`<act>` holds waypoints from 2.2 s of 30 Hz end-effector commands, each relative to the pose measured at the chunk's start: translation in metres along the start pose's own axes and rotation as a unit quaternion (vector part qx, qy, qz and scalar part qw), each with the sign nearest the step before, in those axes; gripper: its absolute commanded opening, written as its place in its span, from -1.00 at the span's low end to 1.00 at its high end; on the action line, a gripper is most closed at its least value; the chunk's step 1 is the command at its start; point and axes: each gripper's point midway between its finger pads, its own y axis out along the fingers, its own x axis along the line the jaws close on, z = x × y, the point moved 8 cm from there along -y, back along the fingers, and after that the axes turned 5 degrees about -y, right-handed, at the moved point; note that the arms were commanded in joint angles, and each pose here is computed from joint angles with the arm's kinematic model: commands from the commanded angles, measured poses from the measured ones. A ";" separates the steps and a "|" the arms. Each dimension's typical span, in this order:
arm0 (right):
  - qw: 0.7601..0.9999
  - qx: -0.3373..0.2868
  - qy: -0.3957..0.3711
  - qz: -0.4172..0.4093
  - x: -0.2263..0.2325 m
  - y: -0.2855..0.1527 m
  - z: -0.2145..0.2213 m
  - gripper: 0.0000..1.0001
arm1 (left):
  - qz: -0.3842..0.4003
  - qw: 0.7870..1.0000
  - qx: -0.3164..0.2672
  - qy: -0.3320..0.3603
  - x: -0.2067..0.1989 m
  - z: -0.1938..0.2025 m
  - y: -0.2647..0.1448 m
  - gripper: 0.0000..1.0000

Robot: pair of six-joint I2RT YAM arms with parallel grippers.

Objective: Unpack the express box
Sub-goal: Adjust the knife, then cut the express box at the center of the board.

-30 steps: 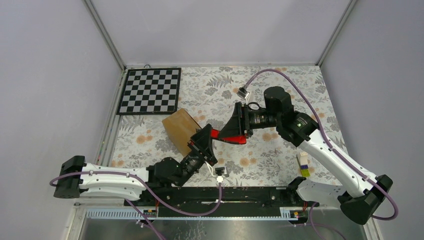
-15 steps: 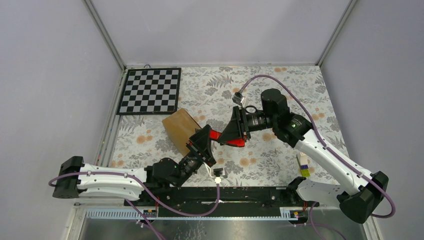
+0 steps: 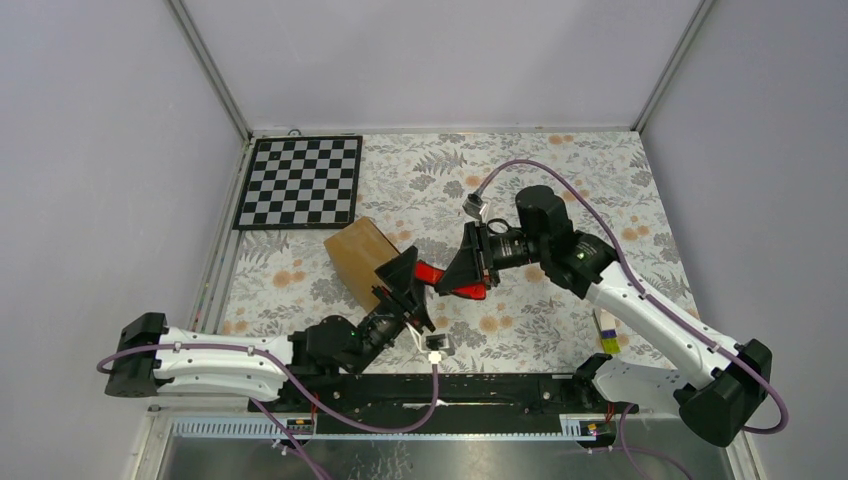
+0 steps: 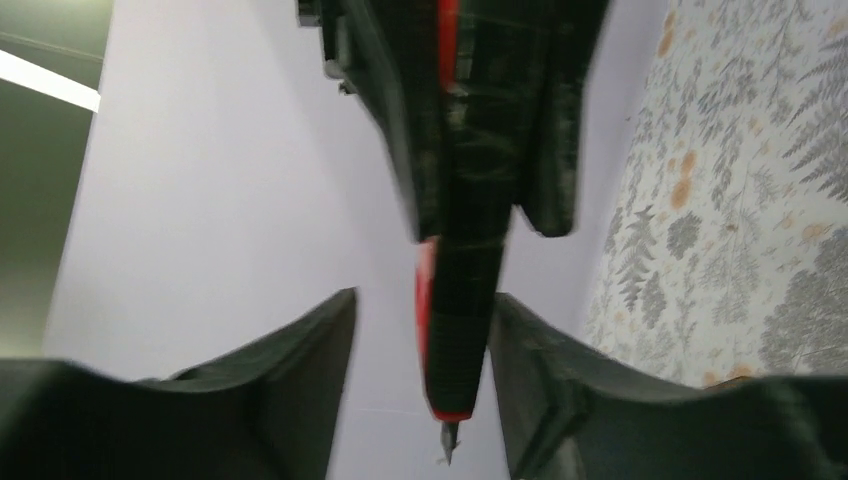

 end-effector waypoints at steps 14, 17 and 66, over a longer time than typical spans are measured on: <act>0.989 -0.064 -0.101 0.088 -0.027 -0.015 0.011 -1.00 | -0.040 0.875 0.246 -0.415 0.043 0.015 -0.028 0.98; 0.989 -0.061 -0.093 0.095 -0.036 -0.015 0.016 -1.00 | -0.040 0.825 0.264 -0.498 0.063 0.013 -0.038 0.98; 0.996 0.000 0.018 -0.087 -0.093 0.060 0.064 -1.00 | -0.155 0.392 0.551 -0.720 0.009 0.256 0.088 0.94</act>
